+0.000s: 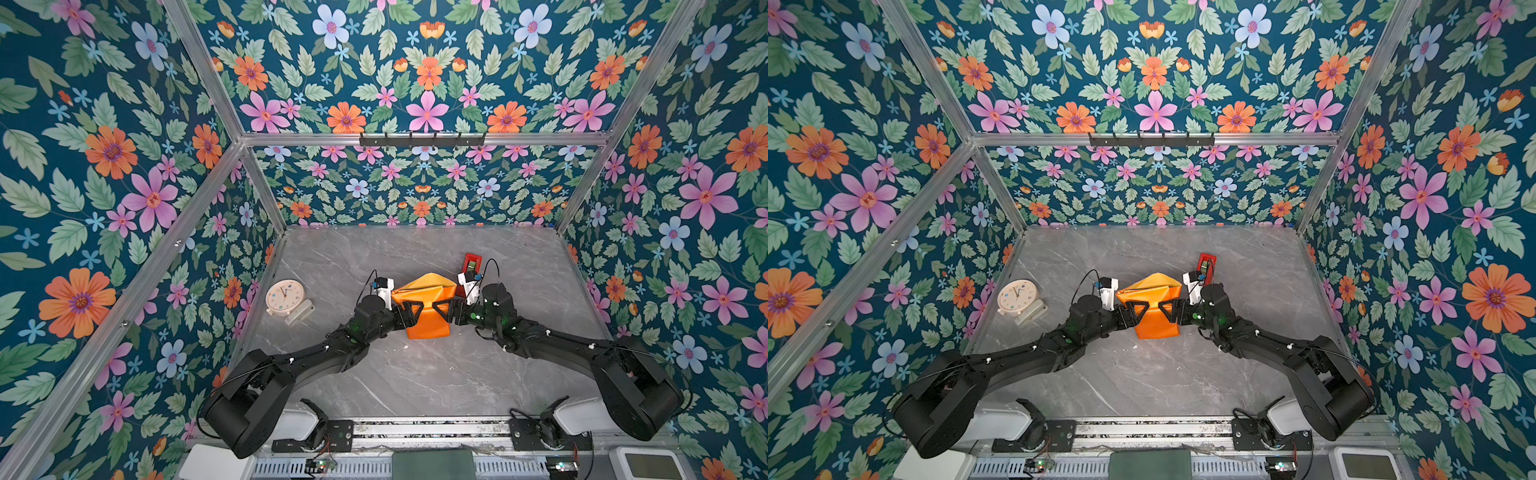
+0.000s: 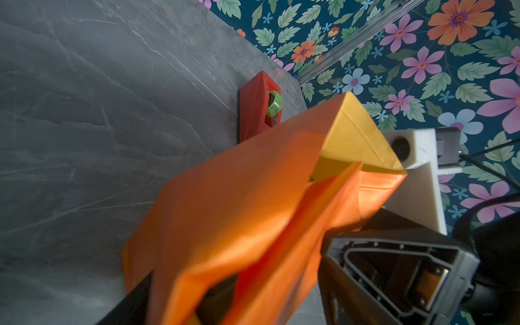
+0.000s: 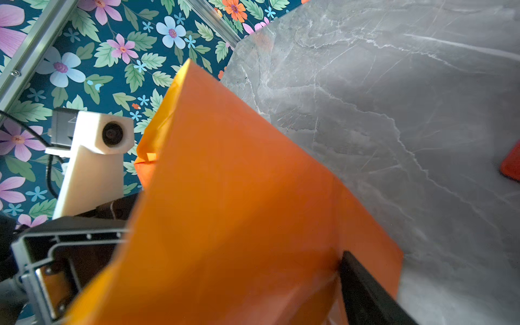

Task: Wrap a gift box in wrapping paper
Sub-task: Stand up the gift box at the center of the table, then fold the wrapping paper for the gift box.

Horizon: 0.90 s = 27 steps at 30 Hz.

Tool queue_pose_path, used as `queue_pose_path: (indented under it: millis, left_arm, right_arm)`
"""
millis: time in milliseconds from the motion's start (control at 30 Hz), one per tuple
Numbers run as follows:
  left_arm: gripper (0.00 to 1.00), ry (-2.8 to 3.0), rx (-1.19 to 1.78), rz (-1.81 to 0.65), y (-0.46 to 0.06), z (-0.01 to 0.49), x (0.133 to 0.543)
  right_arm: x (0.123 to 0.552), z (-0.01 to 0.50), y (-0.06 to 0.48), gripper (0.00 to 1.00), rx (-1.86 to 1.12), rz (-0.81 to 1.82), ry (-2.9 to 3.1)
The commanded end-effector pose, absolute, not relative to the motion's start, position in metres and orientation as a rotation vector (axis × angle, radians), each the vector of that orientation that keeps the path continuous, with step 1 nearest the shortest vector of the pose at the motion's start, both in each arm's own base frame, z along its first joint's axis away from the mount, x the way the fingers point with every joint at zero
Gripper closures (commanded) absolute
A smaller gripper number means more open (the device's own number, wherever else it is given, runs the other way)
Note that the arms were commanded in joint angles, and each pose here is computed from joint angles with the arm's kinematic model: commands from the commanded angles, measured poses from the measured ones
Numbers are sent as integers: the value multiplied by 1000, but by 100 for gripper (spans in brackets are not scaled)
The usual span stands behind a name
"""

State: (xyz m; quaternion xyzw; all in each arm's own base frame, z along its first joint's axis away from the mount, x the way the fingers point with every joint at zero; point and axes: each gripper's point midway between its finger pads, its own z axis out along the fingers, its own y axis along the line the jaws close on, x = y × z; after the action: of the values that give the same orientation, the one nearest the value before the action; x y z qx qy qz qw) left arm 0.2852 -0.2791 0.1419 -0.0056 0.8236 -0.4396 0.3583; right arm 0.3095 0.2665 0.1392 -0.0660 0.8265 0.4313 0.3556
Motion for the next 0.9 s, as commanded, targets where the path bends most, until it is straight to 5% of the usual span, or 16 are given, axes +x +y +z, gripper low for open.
queue_pose_path:
  millis: [0, 500, 867]
  left_arm:
    - [20, 2093, 23, -1179, -286, 150, 280]
    - [12, 2177, -74, -791, -246, 124, 304]
    - [15, 2189, 37, -780, -256, 122, 304]
  right_arm:
    - [301, 144, 274, 29, -220, 1158, 2102]
    - [294, 125, 257, 31, -208, 1036, 2160]
    - [306, 137, 251, 24, -124, 945, 2235]
